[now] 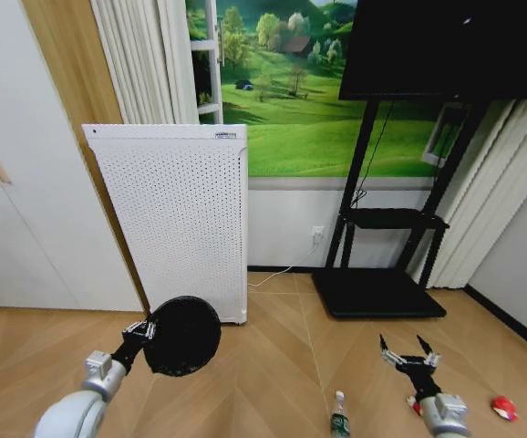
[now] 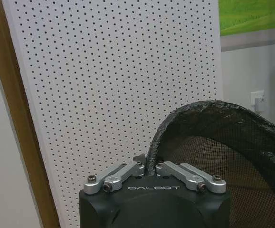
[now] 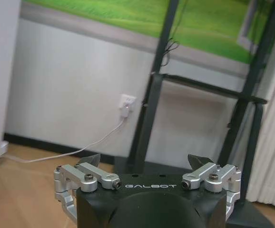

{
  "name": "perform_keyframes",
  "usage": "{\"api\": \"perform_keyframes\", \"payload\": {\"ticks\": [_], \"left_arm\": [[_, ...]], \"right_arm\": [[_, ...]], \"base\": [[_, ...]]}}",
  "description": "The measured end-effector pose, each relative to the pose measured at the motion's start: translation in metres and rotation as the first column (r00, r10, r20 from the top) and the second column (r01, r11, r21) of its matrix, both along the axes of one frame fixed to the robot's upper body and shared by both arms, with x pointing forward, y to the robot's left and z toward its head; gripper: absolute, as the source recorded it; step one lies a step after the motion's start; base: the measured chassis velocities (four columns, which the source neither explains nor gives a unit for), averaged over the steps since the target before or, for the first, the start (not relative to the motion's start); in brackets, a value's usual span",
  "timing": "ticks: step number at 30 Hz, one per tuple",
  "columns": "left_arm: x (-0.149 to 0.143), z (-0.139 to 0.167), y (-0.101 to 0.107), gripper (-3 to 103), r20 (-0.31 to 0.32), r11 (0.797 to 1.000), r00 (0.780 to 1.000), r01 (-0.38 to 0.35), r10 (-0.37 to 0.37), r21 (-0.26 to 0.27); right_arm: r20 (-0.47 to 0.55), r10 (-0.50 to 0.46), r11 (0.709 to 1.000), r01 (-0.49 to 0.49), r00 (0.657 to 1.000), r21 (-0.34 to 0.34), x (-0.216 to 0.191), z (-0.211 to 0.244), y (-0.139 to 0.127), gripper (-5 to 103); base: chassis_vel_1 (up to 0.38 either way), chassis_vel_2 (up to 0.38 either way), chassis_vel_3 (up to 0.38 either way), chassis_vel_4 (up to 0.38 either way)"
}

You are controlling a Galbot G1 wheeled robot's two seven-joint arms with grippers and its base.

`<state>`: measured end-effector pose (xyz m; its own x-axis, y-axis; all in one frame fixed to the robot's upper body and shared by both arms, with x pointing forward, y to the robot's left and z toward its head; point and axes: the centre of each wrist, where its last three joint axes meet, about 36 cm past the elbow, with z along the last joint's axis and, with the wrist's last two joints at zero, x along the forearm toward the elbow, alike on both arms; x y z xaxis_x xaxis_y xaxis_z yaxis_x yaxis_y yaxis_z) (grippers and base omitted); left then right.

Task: Pick up the trash bin and place the garbage on the floor into it.

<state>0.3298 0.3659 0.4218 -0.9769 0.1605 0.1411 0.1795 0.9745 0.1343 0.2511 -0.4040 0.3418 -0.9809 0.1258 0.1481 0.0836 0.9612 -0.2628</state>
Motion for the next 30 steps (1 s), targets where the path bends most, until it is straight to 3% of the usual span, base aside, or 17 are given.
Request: {"api": "perform_keyframes", "payload": {"ticks": [10, 19, 30], "left_arm": [[0.003, -0.007, -0.001, 4, -0.008, 1.0, 1.0, 0.0, 0.0, -0.01], [0.004, -0.01, -0.001, 4, -0.016, 1.0, 1.0, 0.003, -0.003, -0.013], [0.002, -0.022, -0.006, 4, -0.036, 1.0, 0.999, 0.006, -0.007, -0.016]], "right_arm": [[-0.21, 0.048, 0.991, -0.021, 0.977, 0.129, -0.029, -0.016, 0.036, 100], [-0.321, 0.076, 0.988, -0.029, 0.944, 0.15, -0.041, -0.04, 0.048, 100], [-0.403, 0.042, 0.987, 0.023, 0.914, 0.157, -0.013, -0.081, 0.038, 100]], "base": [[0.0, 0.0, 0.0, 0.0], [0.0, 0.0, 0.0, 0.0], [0.0, 0.0, 0.0, 0.0]]}}
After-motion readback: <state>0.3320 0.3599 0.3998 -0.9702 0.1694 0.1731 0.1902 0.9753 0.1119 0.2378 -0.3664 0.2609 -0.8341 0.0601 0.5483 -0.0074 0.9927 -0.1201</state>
